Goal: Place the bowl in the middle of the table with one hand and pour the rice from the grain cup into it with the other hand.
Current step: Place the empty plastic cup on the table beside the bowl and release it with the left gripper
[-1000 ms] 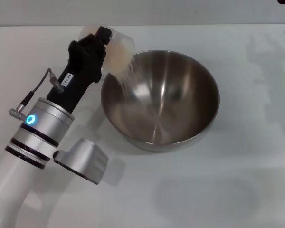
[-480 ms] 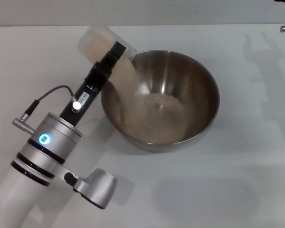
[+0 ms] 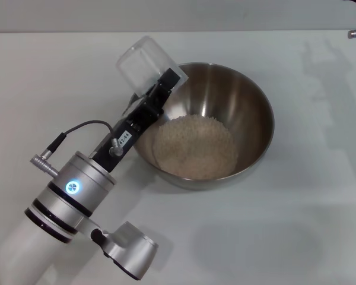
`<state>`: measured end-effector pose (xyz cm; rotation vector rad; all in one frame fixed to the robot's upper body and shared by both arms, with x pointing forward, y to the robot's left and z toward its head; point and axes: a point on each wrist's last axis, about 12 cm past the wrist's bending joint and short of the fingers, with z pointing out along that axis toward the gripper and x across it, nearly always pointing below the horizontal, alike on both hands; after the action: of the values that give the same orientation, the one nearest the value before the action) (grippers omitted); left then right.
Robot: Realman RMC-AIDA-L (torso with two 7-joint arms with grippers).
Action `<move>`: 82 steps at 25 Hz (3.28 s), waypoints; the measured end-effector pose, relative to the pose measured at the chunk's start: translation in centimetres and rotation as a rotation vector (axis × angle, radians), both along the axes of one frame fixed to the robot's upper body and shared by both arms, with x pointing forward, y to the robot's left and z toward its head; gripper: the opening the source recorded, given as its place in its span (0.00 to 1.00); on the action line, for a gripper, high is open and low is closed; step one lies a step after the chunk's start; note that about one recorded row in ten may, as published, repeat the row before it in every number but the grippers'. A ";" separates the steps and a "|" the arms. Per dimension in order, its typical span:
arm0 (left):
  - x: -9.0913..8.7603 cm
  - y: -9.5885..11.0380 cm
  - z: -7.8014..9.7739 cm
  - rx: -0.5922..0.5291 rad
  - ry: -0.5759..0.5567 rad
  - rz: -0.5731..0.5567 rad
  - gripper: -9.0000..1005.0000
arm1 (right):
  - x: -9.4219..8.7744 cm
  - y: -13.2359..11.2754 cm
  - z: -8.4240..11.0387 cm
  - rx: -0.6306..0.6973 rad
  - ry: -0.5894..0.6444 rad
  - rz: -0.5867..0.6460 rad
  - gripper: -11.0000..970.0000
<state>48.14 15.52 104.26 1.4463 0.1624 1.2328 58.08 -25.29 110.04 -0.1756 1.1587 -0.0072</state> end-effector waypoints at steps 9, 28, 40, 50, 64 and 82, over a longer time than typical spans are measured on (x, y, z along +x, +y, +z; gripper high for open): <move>0.6 0.1 0.6 -0.027 -0.015 0.030 0.03 | 0.0 0.0 0.0 0.000 -0.002 -0.003 0.45; 0.5 0.3 0.3 -0.090 0.063 0.015 0.03 | 0.1 -0.1 0.0 -0.005 0.001 -0.007 0.45; 1.5 2.4 1.5 -0.648 0.342 0.042 0.03 | 0.1 -0.2 -0.1 -0.003 0.003 -0.007 0.45; 4.4 7.3 1.1 -1.401 0.643 0.124 0.05 | 0.2 -0.1 0.0 0.000 0.000 -0.003 0.45; 5.6 8.4 -1.8 -1.816 0.977 0.187 0.09 | 0.1 -0.1 0.0 0.000 0.000 0.000 0.45; 5.5 8.8 -3.4 -1.853 1.079 0.274 0.14 | -0.1 -0.2 -0.2 0.000 0.004 -0.005 0.45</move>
<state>53.62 24.35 100.86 0.1768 1.7155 -0.0276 58.02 -25.53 109.87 -0.1732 1.1634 -0.0111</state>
